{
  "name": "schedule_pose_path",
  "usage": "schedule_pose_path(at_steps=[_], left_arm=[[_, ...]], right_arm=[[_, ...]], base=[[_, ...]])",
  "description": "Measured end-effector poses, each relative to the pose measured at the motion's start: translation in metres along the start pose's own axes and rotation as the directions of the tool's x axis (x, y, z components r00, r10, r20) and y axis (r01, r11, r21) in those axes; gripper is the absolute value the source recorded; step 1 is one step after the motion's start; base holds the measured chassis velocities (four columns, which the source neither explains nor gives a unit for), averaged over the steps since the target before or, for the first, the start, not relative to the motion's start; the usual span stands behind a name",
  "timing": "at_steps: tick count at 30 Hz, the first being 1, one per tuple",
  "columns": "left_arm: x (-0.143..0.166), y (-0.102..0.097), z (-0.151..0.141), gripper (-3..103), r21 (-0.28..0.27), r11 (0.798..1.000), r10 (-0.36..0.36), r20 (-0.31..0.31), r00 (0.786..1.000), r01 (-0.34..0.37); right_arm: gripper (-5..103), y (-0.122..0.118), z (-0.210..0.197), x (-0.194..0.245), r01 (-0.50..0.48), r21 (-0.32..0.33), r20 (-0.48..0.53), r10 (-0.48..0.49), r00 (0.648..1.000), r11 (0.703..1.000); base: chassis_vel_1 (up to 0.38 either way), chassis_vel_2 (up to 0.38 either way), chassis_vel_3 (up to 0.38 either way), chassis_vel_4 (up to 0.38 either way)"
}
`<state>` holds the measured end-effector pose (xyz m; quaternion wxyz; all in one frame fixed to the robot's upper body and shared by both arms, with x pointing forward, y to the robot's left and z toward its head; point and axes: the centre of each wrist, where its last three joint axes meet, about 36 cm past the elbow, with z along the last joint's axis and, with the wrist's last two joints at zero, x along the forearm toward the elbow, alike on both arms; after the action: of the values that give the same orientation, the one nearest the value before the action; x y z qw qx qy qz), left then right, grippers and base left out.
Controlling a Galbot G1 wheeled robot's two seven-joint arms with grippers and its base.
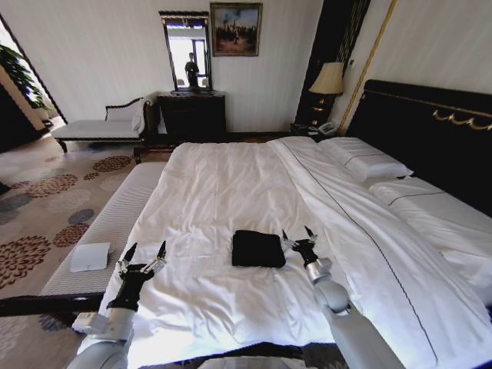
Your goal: Fold the clothes on the bed.
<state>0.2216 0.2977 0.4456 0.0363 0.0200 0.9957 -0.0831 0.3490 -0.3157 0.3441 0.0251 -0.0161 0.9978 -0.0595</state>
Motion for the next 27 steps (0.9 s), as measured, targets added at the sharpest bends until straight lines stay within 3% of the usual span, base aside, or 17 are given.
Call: schedule_pose_path(at_steps=[4, 12, 27], left_arm=[[0.0, 0.0, 0.0, 100, 0.0, 1.0, 0.0, 0.0, 1.0, 0.0], [0.0, 0.0, 0.0, 100, 0.0, 1.0, 0.0, 0.0, 1.0, 0.0], [0.0, 0.0, 0.0, 100, 0.0, 1.0, 0.0, 0.0, 1.0, 0.0]], right_arm=[[100, -0.008, -0.009, 0.026, -0.009, 0.044, 0.049, 0.007, 0.999, 0.999], [100, -0.023, -0.021, 0.033, -0.031, 0.078, 0.072, 0.026, 0.997, 0.996], [100, -0.024, -0.023, 0.031, -0.032, 0.076, 0.07, 0.026, 0.997, 0.997]], base=[[0.0, 0.0, 0.0, 0.0], [0.0, 0.0, 0.0, 0.0], [0.0, 0.0, 0.0, 0.0]])
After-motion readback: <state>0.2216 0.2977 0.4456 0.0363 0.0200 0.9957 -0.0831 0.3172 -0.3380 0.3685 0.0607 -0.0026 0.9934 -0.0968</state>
